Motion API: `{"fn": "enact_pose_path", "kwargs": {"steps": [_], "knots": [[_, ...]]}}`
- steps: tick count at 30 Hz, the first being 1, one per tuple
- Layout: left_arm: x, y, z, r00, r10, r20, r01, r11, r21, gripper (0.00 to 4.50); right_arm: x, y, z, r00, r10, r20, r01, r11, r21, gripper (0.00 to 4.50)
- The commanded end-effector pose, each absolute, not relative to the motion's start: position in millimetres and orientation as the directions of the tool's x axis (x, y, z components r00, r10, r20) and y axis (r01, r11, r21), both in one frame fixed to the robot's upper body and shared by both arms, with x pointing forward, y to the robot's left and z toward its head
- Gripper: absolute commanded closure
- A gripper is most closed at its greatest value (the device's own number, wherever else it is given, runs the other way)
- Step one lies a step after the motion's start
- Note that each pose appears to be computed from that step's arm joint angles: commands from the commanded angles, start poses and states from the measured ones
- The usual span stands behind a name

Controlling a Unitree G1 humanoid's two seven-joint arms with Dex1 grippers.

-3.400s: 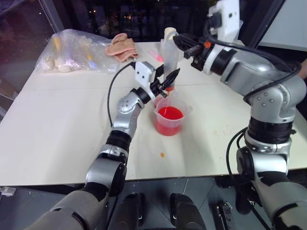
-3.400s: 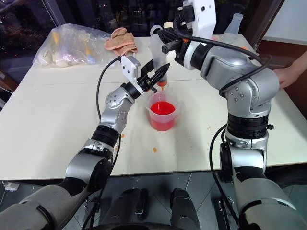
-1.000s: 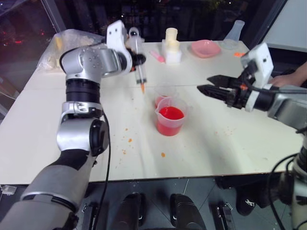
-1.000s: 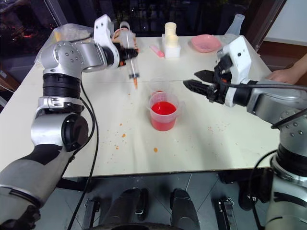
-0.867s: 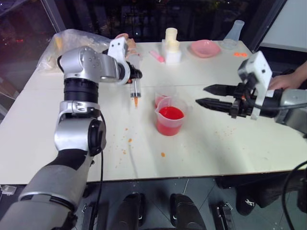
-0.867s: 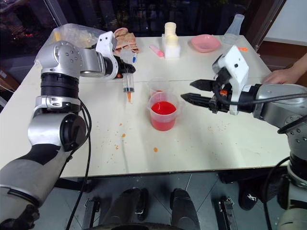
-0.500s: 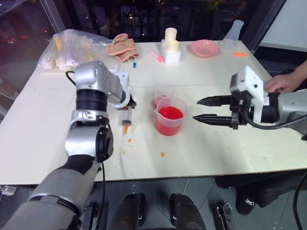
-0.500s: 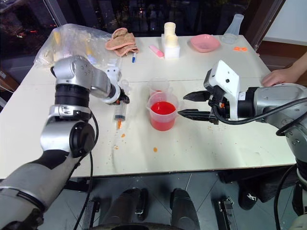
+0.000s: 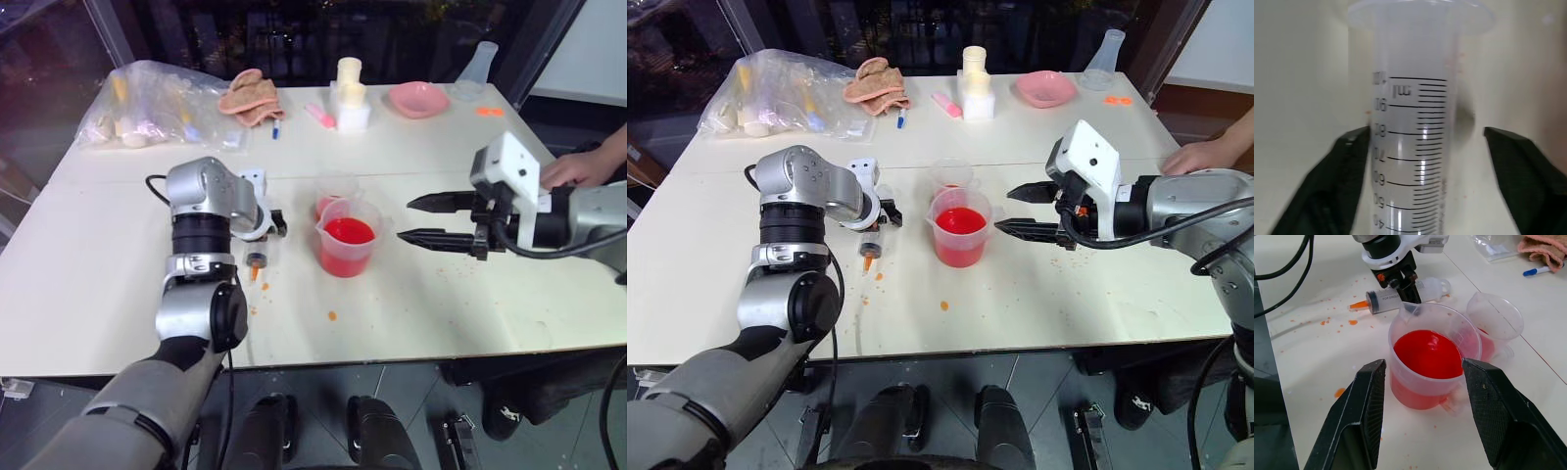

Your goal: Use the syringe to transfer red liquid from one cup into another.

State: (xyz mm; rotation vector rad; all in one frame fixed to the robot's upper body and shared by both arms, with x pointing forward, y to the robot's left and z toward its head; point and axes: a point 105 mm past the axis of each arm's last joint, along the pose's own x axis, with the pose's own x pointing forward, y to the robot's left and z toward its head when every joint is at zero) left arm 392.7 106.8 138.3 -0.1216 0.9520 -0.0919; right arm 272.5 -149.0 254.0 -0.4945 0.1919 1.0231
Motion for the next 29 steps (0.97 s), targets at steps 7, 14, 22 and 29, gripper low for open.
{"fn": "enact_pose_path", "kwargs": {"steps": [7,14,22,29], "knots": [[381.4,101.8,176.7,0.755,-0.343,-0.559,0.172,0.926,-0.336,0.03,278.3,-148.7,259.7,0.533,0.772,-0.347,-0.837,0.421,-0.349,1.95],[356.8,113.0,205.7,0.813,-0.456,-0.361,0.348,0.879,-0.326,0.03,284.7,-148.4,258.1,0.526,0.779,-0.341,-0.839,0.411,-0.357,1.95],[315.4,132.7,197.7,0.78,-0.52,-0.348,0.487,0.854,-0.184,0.03,285.3,-147.9,255.2,0.496,0.795,-0.35,-0.858,0.384,-0.342,1.95],[298.6,158.1,187.6,0.78,-0.483,-0.399,0.475,0.871,-0.125,0.03,285.1,-146.0,256.0,0.48,0.811,-0.335,-0.867,0.379,-0.324,1.95]]}}
